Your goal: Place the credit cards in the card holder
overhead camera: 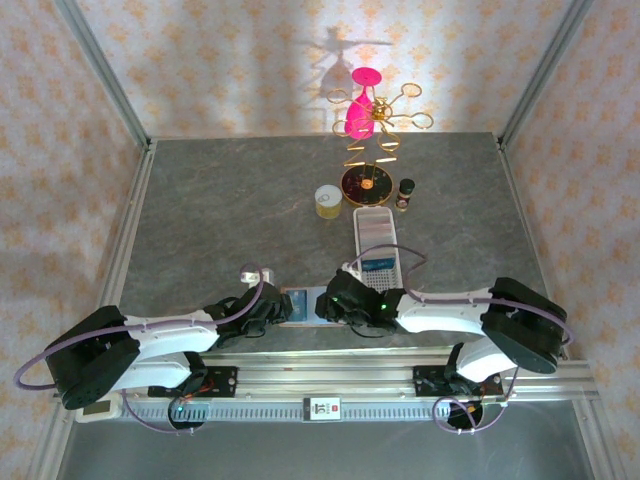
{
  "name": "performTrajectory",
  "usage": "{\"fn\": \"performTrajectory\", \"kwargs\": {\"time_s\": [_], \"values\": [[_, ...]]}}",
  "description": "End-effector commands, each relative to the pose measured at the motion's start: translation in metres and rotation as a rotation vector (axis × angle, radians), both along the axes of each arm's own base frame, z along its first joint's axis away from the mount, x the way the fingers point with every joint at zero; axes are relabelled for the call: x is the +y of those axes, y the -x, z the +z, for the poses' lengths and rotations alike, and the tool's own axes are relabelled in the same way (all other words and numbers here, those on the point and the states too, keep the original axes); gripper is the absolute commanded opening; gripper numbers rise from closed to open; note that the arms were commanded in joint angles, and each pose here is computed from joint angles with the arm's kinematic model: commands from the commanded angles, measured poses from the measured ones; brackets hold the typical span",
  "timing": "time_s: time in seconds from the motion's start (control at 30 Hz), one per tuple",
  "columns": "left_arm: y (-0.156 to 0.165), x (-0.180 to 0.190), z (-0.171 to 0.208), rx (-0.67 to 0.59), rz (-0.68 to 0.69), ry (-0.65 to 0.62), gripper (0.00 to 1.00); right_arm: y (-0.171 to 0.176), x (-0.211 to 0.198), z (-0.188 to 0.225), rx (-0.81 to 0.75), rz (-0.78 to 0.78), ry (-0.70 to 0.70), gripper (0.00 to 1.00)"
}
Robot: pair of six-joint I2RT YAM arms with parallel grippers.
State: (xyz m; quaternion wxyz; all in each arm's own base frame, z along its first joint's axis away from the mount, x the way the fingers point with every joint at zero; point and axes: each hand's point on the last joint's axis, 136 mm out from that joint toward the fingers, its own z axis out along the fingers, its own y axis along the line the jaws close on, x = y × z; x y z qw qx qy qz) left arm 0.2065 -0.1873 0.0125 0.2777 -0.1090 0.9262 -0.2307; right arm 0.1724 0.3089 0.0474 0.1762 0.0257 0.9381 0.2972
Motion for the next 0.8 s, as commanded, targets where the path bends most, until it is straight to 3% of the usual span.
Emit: {"fn": "performTrajectory", "kwargs": {"time_s": [0.0, 0.77], "values": [[0.038, 0.013, -0.044, 0.187, -0.067, -0.083, 0.26, -0.001, 0.011, 0.002, -0.002, 0.003, -0.038, 0.35], [0.039, 0.014, -0.045, 0.190, -0.066, -0.079, 0.26, -0.001, -0.015, -0.016, 0.003, -0.047, 0.076, 0.31]]}}
